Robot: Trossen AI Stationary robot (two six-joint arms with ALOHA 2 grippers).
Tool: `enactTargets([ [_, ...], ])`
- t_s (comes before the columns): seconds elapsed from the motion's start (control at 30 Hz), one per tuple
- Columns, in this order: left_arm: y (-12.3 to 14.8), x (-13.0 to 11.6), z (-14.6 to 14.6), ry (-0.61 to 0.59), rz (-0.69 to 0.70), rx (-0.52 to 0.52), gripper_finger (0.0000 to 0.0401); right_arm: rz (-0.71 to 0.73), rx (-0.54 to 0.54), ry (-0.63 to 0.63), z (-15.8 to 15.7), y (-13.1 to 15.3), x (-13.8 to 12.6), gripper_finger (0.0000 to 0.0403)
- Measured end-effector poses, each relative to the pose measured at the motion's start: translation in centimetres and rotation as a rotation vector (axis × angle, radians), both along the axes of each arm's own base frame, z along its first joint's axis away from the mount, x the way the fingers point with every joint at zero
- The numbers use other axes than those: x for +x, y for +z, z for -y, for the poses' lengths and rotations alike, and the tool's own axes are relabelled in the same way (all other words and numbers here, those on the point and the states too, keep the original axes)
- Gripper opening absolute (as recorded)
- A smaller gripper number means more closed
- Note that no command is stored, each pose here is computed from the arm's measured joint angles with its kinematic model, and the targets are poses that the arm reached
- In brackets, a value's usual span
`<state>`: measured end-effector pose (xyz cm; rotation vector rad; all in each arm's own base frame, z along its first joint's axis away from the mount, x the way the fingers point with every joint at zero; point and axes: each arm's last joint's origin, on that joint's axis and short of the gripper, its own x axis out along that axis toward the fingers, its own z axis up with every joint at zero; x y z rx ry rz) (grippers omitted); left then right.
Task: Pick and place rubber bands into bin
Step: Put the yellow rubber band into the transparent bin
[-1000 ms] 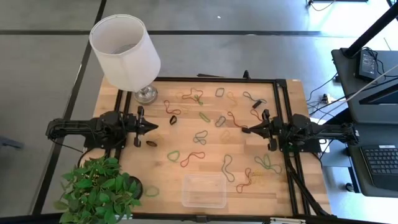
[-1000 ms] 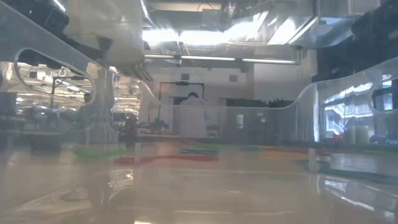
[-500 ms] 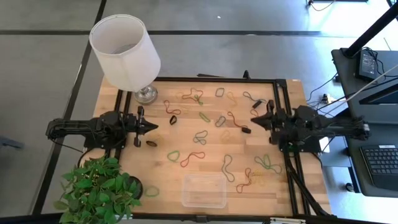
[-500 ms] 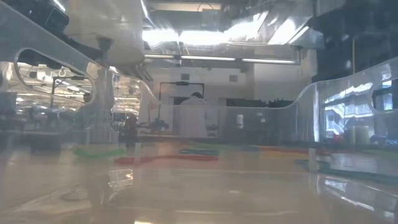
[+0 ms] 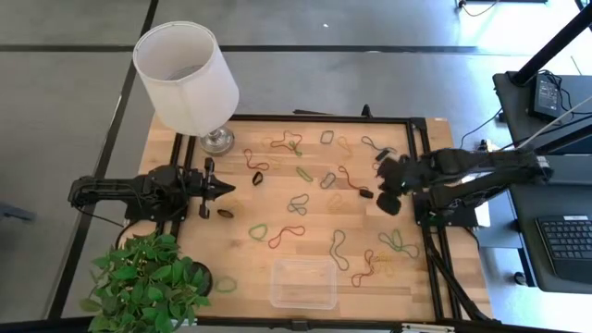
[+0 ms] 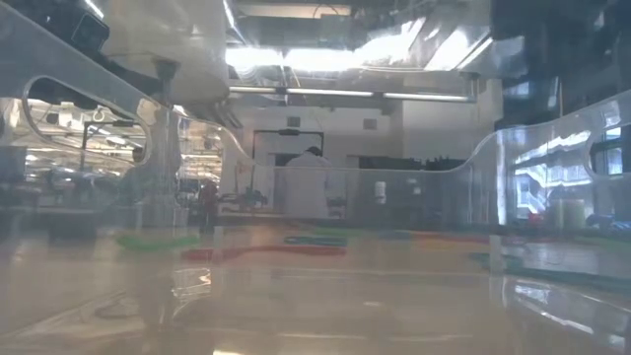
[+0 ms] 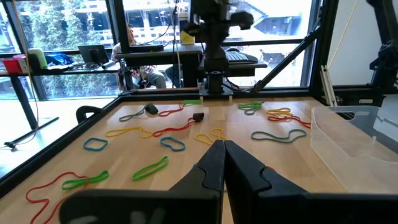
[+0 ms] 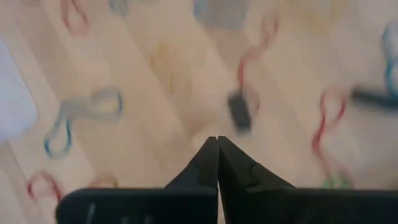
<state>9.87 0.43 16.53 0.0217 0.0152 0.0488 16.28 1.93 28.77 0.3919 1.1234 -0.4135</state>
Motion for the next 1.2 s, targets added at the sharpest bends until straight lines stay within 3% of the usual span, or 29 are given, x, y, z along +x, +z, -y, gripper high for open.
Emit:
enactTargets([
  [0.23, 0.0, 0.0, 0.0, 0.0, -0.001, 0.0, 0.0006, -0.152, 0.111, -0.031, -4.8, -2.0, 0.6, 0.0],
  [0.53, 0.0, 0.0, 0.0, 0.0, 0.0, 0.0, 0.0006, -0.268, 0.101, 0.047, -10.7, -4.5, 0.0, 0.0009],
  [0.77, 0.0, 0.0, 0.0, 0.0, 0.0, 0.0, 0.0006, -0.346, 0.014, 0.199, -13.2, -7.4, 1.1, 0.0057],
  [1.03, 0.0, 0.0, 0.0, 0.0, 0.0, 0.0, 0.0006, -0.341, 0.003, 0.347, -15.2, -10.4, 3.2, 0.0125],
  [1.2, 0.0, 0.0, 0.0, 0.0, 0.0, 0.0, 0.0006, -0.393, -0.04, 0.41, -15.8, -11.7, 3.1, 0.0151],
])
